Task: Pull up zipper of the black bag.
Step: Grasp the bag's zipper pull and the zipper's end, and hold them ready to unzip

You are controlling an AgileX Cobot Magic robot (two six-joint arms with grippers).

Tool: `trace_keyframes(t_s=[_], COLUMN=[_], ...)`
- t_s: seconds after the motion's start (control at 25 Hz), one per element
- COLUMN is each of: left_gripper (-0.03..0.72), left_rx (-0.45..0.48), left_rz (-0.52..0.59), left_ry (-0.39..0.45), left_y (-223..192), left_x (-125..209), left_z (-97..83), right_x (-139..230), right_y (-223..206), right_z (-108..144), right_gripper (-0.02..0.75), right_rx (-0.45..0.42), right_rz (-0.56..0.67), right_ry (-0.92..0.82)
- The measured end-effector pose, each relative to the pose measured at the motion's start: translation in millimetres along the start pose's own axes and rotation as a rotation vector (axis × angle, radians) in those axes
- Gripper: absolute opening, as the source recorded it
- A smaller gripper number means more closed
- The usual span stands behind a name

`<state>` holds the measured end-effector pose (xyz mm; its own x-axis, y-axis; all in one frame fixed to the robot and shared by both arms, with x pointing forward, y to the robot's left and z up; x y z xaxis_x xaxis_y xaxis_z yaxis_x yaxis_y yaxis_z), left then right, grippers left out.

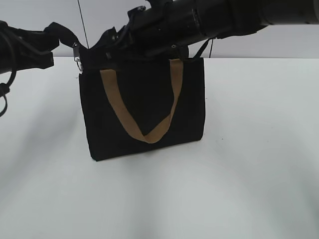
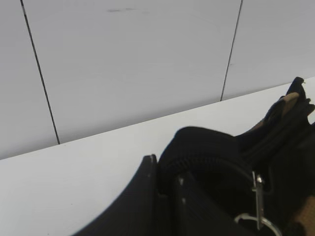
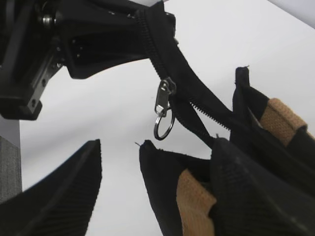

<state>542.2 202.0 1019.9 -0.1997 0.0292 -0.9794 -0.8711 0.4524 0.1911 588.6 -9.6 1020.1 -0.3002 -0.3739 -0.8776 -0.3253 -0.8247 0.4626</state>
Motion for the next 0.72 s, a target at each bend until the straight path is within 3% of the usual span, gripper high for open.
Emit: trace_keyframes(t_s=[0.12,0.32,0.52,0.72], left_gripper=[0.020,0.020,0.020,0.020], left_rx=[-0.006,-0.008,-0.009,-0.007], left_rz=[-0.003,-0.005,-0.006,-0.008], left_ry=[0.019,0.066,0.117,0.152], left_y=[0.0,0.0,0.0,0.0], left_x=[-0.4,-0.6,-0.6,-0.9], left_z=[0.8,1.0,1.1,1.0], right_x=[0.2,6.2,6.9,10.1], right_y=[-7.3,-13.4,-14.0,-18.3], right_z=[-0.6,6.3,7.5,5.7], right_gripper=[0.514,0.431,0.371,0.363], right_rx=[-0.031,-0.116,-0.128,-0.132], right_rz=[-0.021,-0.016,-0.015,-0.022], right_ry=[-0.038,-0.064,-0.062,-0.068])
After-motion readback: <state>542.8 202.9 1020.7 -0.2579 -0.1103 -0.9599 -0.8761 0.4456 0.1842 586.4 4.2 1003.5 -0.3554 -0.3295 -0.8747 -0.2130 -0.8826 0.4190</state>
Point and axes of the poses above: a point on each arm's last joint axis where the gripper is mounted, y pointing back along that axis away from the gripper, z along the wrist's bending axis when the last joint is at zero, x = y × z, the point moved 3 cm from there along -y, pointing out along that axis toward the gripper, and after that the axes turned 4 degrees about y, right-handed, at the moved point
